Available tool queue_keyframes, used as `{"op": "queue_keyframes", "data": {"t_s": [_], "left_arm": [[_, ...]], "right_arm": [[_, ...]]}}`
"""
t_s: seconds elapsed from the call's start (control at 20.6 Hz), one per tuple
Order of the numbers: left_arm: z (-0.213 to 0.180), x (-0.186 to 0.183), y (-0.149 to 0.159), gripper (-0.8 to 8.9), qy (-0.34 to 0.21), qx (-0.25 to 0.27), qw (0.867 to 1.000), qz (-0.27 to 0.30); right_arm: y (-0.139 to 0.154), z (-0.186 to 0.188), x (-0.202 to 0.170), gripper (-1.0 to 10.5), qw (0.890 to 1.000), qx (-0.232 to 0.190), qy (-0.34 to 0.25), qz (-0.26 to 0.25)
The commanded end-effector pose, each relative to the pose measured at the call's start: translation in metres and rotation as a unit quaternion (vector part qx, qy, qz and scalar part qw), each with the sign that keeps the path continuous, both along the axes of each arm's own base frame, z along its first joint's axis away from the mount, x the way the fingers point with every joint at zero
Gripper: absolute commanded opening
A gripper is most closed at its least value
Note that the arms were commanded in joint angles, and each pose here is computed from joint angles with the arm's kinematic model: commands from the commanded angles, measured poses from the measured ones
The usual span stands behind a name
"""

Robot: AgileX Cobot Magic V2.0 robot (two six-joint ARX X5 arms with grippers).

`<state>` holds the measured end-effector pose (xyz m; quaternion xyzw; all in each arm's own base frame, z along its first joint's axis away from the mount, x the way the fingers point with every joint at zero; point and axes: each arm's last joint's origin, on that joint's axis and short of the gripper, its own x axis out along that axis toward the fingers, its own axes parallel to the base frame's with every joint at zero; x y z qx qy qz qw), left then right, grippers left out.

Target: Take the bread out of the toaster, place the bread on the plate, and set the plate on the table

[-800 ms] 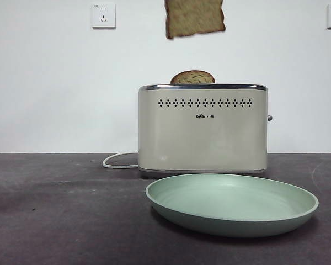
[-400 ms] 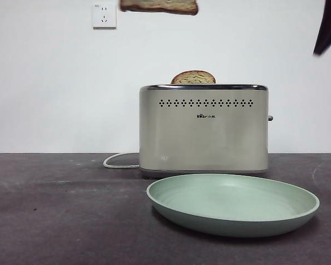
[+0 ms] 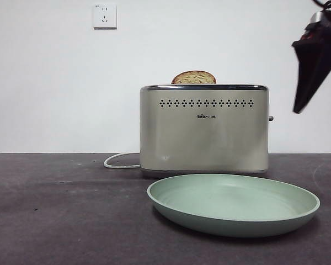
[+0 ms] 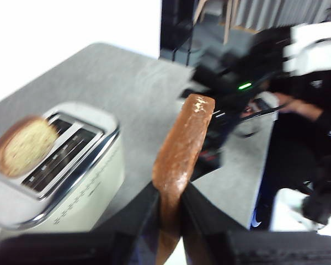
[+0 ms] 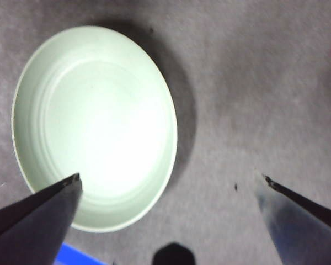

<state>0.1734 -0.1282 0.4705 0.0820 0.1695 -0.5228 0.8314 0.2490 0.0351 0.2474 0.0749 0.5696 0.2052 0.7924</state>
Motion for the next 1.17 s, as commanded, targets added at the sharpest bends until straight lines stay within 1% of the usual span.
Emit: {"op": "queue_keyframes", "data": {"t_s": [0.05, 0.1, 0.19, 0.29, 0.49, 0.63, 0.78, 0.83, 1.02, 1.12, 1.17], "left_arm": [[0.001, -0.008, -0.001, -0.06, -0.001, 0.005, 1.0, -0.013], [0.0, -0.011, -0.001, -0.06, 0.001, 0.013, 1.0, -0.01], [0.0, -0.017, -0.002, -0.06, -0.002, 0.023, 1.0, -0.013], [0.002, -0.024, -0.004, -0.05, -0.008, 0.021, 0.999, -0.027], [-0.005, -0.033, -0.008, -0.05, -0.004, 0.04, 0.999, -0.029], [-0.022, -0.041, -0.005, -0.05, 0.002, 0.044, 0.999, -0.015], [-0.047, -0.05, 0.0, -0.06, 0.023, 0.025, 0.999, -0.001], [-0.058, -0.052, 0.003, -0.06, 0.027, 0.021, 0.999, 0.006], [-0.1, -0.059, 0.009, -0.06, 0.078, 0.008, 0.996, 0.032], [-0.112, -0.06, 0.01, -0.06, 0.097, 0.013, 0.995, 0.036], [-0.115, -0.059, 0.009, -0.06, 0.105, 0.013, 0.994, 0.039]], "right_arm": [[0.005, -0.005, 0.006, 5.3, 1.0, -0.001, -0.005, 0.014], [0.008, -0.007, 0.008, 5.2, 1.0, -0.001, -0.005, 0.019], [0.014, -0.013, 0.012, 4.3, 1.0, -0.002, 0.001, 0.03], [0.02, -0.02, 0.016, 4.4, 0.999, -0.003, 0.007, 0.041], [0.032, -0.043, 0.027, 4.4, 0.998, -0.008, 0.036, 0.058], [0.035, -0.061, 0.035, 4.4, 0.996, -0.012, 0.061, 0.061], [0.036, -0.073, 0.039, 4.3, 0.995, -0.014, 0.078, 0.061], [0.037, -0.077, 0.04, 4.0, 0.995, -0.015, 0.082, 0.062], [0.039, -0.084, 0.042, 1.8, 0.994, -0.016, 0.088, 0.069], [0.039, -0.084, 0.044, 1.2, 0.994, -0.014, 0.079, 0.069], [0.04, -0.084, 0.044, 1.2, 0.995, -0.014, 0.077, 0.069]]}}
